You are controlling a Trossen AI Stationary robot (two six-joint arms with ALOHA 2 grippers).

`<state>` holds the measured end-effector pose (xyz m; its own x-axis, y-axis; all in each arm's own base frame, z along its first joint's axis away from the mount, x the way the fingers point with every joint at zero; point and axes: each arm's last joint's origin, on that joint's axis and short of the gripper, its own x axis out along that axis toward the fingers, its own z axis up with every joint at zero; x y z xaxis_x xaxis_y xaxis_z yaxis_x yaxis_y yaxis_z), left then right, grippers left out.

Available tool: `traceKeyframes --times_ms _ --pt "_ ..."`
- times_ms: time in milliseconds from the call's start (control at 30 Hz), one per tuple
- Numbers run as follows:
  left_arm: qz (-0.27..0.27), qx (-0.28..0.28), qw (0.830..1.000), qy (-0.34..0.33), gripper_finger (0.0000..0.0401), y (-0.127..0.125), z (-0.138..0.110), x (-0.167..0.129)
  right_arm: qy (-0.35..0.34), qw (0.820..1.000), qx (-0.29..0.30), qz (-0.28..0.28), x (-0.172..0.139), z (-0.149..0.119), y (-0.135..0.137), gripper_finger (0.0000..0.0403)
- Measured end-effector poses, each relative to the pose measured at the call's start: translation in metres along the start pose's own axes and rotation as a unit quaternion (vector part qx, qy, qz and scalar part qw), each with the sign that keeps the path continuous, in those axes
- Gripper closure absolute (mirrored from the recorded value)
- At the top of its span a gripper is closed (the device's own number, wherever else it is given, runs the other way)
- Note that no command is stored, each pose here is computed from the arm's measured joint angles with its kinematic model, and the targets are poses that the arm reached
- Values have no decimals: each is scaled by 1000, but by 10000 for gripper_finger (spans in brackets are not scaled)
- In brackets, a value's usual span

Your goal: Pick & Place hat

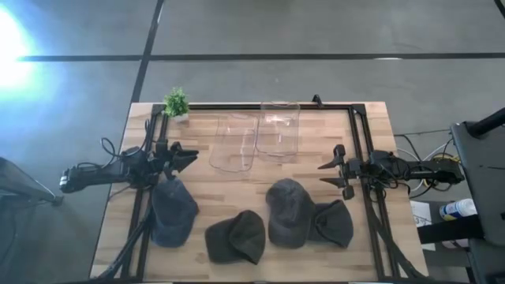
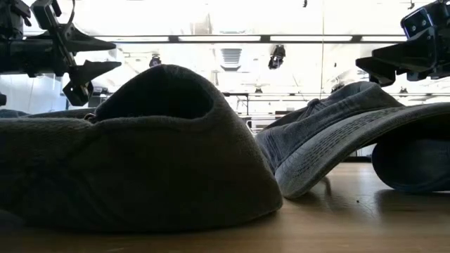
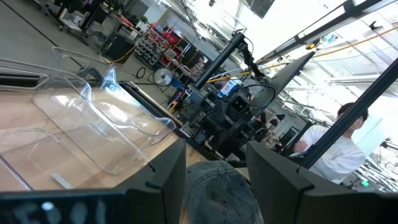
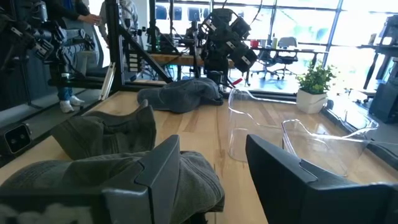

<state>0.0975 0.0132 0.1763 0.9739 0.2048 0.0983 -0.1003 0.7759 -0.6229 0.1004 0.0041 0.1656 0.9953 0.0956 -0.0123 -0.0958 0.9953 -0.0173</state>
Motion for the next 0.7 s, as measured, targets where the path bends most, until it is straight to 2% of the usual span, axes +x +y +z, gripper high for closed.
traceKeyframes --times_ms 333,400,467,567,600,700 --pt "0 0 1000 0 240 0 0 0 0 1000 0 -6 0 0 0 220" --pt "0 0 1000 0 240 0 0 0 -1 999 44 -12 0 0 -1 220" --pt "0 0 1000 0 240 0 0 0 -5 992 125 -11 0 1 -1 220" --pt "0 0 1000 0 240 0 0 0 -9 969 247 -10 0 1 -1 220" --pt "0 0 1000 0 240 0 0 0 -14 953 303 -8 0 2 -1 220" --pt "0 0 1000 0 240 0 0 0 -26 882 471 -2 0 4 -1 220"
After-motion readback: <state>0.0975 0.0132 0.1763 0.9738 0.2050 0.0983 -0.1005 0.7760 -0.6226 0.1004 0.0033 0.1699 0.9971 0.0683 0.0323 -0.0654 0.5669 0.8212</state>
